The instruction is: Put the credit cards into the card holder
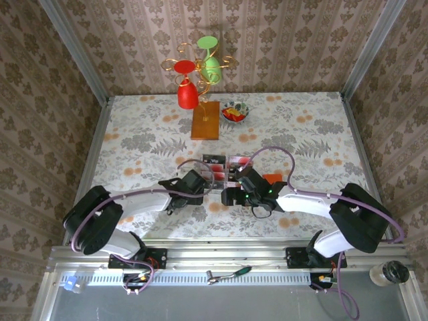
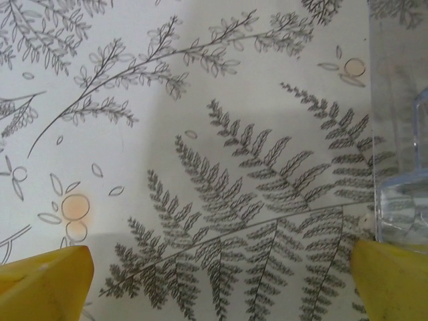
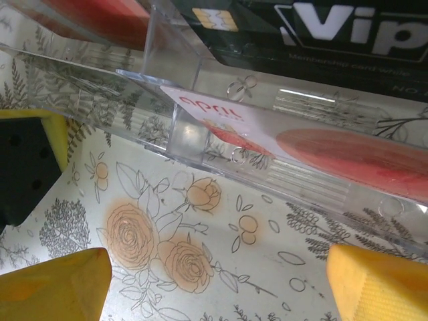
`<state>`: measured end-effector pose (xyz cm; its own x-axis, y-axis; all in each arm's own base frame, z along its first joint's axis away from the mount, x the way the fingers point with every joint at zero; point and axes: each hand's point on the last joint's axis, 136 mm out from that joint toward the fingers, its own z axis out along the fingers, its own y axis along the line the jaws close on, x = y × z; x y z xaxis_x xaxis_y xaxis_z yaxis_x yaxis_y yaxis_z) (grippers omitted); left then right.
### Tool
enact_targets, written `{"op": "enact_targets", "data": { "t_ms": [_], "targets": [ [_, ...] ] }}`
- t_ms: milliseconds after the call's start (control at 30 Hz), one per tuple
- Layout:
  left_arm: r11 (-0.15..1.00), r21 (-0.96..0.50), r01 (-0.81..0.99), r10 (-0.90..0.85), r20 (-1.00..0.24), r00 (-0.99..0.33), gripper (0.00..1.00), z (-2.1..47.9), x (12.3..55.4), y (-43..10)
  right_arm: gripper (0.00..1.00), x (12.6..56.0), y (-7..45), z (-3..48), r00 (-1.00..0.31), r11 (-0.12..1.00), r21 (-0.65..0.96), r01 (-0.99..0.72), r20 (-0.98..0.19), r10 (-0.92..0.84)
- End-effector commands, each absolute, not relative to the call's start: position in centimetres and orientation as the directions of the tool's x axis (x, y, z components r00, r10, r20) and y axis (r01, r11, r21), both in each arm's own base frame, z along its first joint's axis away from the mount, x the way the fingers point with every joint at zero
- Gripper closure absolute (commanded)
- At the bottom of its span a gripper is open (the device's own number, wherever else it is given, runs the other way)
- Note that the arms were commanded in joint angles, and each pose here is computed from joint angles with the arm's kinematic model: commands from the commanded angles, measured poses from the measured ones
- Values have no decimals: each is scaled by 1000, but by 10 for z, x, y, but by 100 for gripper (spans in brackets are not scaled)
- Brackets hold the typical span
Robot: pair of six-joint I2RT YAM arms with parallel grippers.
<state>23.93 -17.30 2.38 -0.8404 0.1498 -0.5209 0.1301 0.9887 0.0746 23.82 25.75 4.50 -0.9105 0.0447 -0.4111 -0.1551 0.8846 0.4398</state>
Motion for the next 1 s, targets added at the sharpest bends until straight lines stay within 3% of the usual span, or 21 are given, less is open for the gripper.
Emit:
{"op": "enact_targets", "data": {
  "t_ms": [0,667,967],
  "targets": [
    [987,88,132,159,-558,-814,0,33,257,-179,15,259,256,56,-884,890,433,-145,-460,79],
    [985,100,139,171,-575,-800,0,34,329,-204,15,340,235,57,-871,908,412,-71,-469,145],
    [984,86,157,178,-575,-799,0,40,330,-206,15,328,242,66,-888,888,443,-124,-449,100]
  ]
}}
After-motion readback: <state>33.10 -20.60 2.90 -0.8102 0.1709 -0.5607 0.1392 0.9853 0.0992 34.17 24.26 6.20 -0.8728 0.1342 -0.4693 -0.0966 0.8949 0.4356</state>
